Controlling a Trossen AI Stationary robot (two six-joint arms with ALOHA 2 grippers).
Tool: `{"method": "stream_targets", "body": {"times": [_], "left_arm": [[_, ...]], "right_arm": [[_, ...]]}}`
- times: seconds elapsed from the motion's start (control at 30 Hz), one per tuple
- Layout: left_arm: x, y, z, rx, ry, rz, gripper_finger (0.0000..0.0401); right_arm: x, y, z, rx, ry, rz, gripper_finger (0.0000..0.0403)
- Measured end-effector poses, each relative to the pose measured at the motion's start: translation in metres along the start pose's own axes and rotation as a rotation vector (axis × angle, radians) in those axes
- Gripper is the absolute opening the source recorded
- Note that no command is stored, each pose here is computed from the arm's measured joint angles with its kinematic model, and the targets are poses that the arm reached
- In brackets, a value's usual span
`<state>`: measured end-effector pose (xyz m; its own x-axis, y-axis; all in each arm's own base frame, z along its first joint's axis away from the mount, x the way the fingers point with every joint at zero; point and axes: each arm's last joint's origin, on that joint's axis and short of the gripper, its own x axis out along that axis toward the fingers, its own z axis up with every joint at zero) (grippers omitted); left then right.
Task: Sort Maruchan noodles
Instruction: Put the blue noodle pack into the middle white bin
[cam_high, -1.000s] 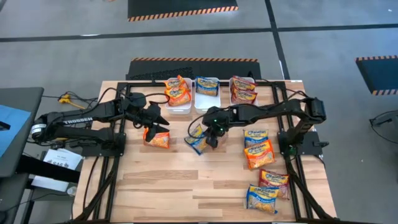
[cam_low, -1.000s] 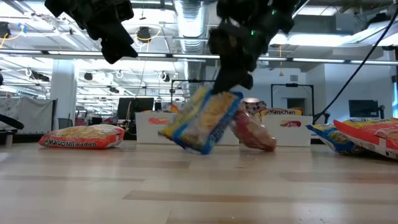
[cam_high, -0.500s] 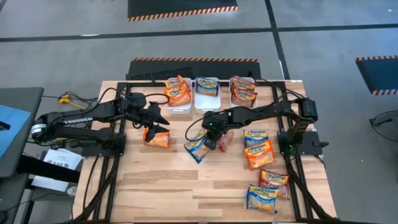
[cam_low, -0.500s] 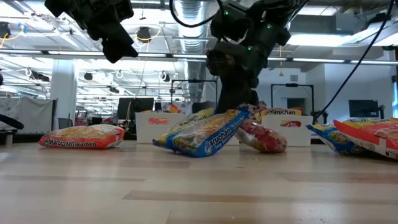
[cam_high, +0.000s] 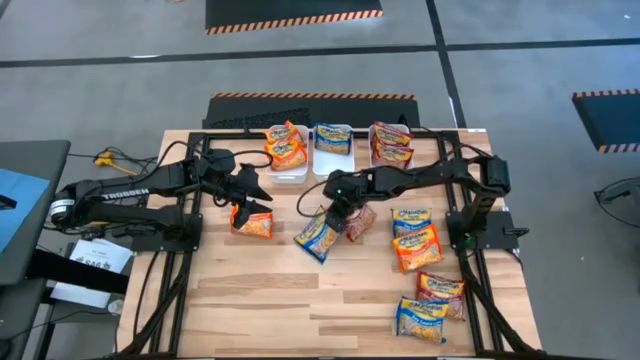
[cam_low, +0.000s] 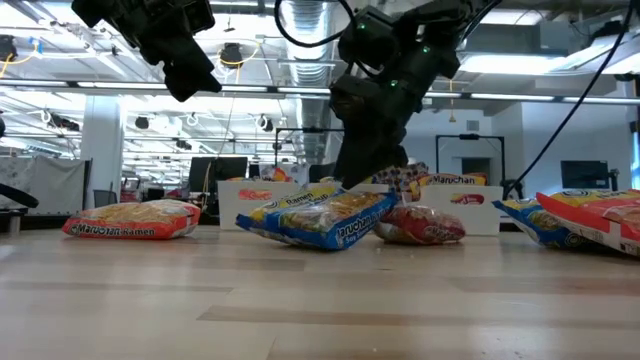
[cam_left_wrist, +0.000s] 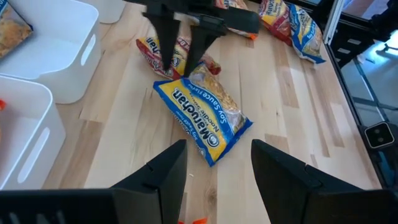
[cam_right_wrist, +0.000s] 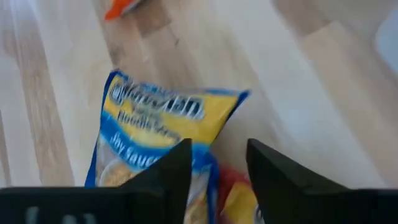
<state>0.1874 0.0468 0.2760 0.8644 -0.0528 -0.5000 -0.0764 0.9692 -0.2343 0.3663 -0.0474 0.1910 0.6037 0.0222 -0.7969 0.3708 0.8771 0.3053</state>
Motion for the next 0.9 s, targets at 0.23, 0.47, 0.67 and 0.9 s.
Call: {"method": "stream_targets", "body": {"times": [0.23, 0.47, 0.67, 0.9], "left_arm": [[0.000, 0.000, 0.000, 0.002, 0.000, 0.000, 0.0164], [0.000, 0.000, 0.000, 0.002, 0.000, -0.001, 0.0164], [0.000, 0.000, 0.000, 0.002, 0.000, -0.001, 0.0164], [0.000, 0.000, -0.001, -0.008, 0.007, -0.002, 0.0164]], "right_arm": [[-0.001, -0.009, 0.009, -0.006, -0.053, 0.000, 0.0243], [-0.002, -0.010, 0.009, -0.037, -0.043, 0.022, 0.0252], [0.008, -0.013, 0.006, -0.033, -0.025, 0.017, 0.0253], [0.032, -0.018, 0.003, -0.022, -0.015, 0.049, 0.0253]]}}
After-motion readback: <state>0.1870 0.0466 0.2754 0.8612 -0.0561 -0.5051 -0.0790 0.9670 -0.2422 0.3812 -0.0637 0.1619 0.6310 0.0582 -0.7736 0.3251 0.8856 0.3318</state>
